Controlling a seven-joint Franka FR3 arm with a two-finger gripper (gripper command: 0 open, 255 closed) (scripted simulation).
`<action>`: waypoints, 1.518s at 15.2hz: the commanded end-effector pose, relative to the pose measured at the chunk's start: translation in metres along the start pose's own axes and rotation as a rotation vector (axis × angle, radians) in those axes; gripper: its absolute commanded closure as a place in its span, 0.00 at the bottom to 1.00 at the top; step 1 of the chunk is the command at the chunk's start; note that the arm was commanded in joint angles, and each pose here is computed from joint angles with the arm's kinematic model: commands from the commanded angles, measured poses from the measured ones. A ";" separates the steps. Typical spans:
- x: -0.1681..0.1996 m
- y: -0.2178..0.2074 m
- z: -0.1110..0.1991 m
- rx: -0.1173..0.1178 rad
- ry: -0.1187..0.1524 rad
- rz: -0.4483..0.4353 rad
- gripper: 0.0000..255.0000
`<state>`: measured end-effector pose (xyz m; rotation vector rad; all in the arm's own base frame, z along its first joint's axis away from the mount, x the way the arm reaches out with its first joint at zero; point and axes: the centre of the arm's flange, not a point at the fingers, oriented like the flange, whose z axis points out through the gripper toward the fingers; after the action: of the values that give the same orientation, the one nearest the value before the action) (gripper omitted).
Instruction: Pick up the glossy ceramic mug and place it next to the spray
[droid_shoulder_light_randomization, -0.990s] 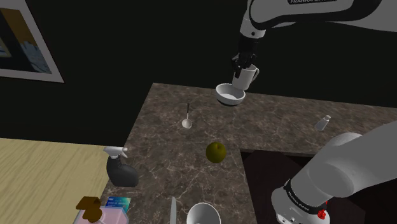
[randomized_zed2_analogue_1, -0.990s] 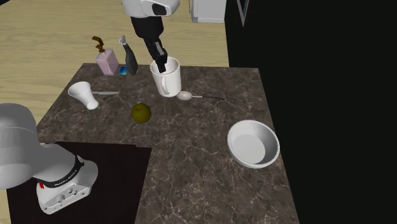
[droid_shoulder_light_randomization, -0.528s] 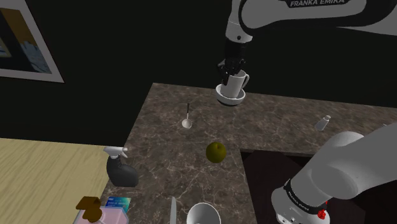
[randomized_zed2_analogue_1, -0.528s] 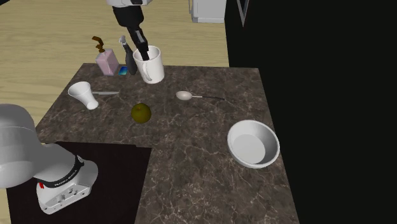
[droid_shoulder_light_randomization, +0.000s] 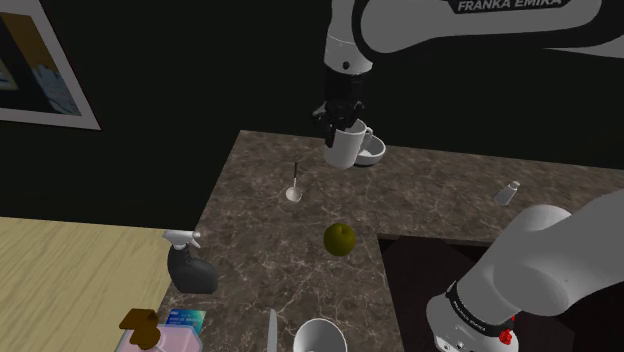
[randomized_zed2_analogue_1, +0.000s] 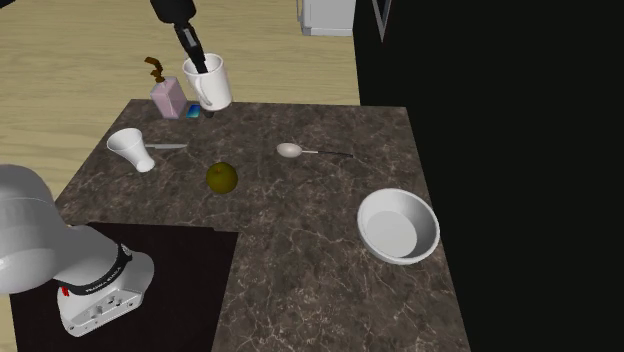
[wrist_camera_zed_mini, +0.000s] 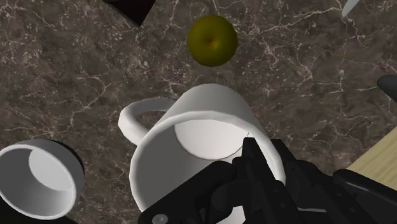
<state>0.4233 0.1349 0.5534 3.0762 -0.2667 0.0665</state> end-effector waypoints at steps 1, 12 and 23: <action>-0.007 -0.025 -0.001 0.000 0.000 0.002 1.00; -0.045 -0.165 -0.010 0.000 0.000 0.002 1.00; -0.084 -0.305 -0.019 0.000 0.000 0.002 1.00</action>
<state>0.3944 0.4381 0.5518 3.0766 -0.2644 0.0659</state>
